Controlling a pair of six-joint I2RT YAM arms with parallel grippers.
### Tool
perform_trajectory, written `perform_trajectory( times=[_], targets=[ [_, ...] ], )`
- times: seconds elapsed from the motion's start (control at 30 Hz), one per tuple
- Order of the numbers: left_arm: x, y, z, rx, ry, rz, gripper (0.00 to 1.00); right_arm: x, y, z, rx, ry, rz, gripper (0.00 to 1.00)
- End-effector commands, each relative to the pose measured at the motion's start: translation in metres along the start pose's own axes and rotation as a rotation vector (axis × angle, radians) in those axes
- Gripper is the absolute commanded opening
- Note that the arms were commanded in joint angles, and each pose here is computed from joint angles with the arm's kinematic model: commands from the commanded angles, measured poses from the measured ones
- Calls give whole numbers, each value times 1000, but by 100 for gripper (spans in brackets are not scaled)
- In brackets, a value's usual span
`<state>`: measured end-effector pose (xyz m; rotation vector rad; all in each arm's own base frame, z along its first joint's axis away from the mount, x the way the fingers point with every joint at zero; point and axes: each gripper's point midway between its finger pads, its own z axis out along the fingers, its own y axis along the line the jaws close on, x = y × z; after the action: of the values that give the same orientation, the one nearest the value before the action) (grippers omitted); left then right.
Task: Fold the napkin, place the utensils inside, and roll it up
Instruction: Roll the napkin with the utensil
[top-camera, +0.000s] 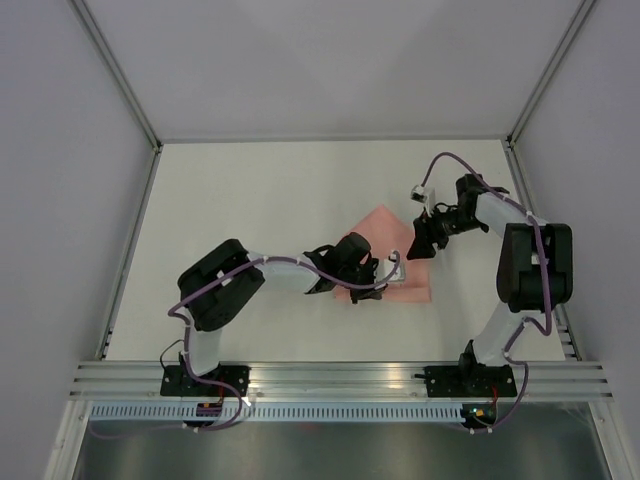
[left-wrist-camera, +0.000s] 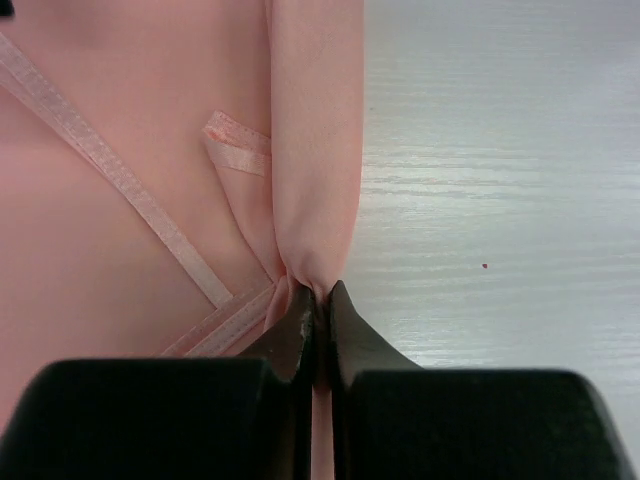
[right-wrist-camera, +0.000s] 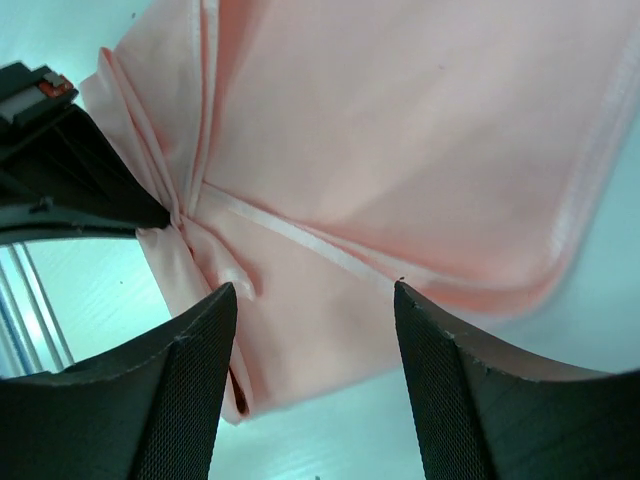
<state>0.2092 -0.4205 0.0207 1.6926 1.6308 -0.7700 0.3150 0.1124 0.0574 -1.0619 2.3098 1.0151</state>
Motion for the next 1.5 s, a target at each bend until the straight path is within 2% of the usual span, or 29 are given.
perform_trajectory(
  times=[0.0, 0.23, 0.43, 0.67, 1.03, 1.23, 1.4, 1.47],
  targets=[
    [35, -41, -5, 231, 120, -255, 2, -13, -1, -26, 82, -135, -80, 70],
    [40, -41, -3, 368, 156, -490, 2, -6, 28, -42, 213, -241, -270, 73],
    [38, -35, -2, 431, 142, -616, 2, 15, 56, -21, 204, -187, -407, 73],
    [44, -31, 2, 448, 172, -683, 2, 25, 76, 13, 297, -120, -596, 74],
    [43, -16, 5, 403, 186, -732, 2, 45, 91, 57, 268, 3, -679, 72],
    [45, -16, 5, 397, 194, -735, 2, 55, 86, 69, 275, 46, -682, 65],
    [41, -11, 2, 366, 192, -719, 3, 59, 85, 70, 273, 59, -670, 44],
    [37, -5, 0, 327, 182, -710, 13, 63, 86, 71, 257, 75, -664, 36]
  ],
)
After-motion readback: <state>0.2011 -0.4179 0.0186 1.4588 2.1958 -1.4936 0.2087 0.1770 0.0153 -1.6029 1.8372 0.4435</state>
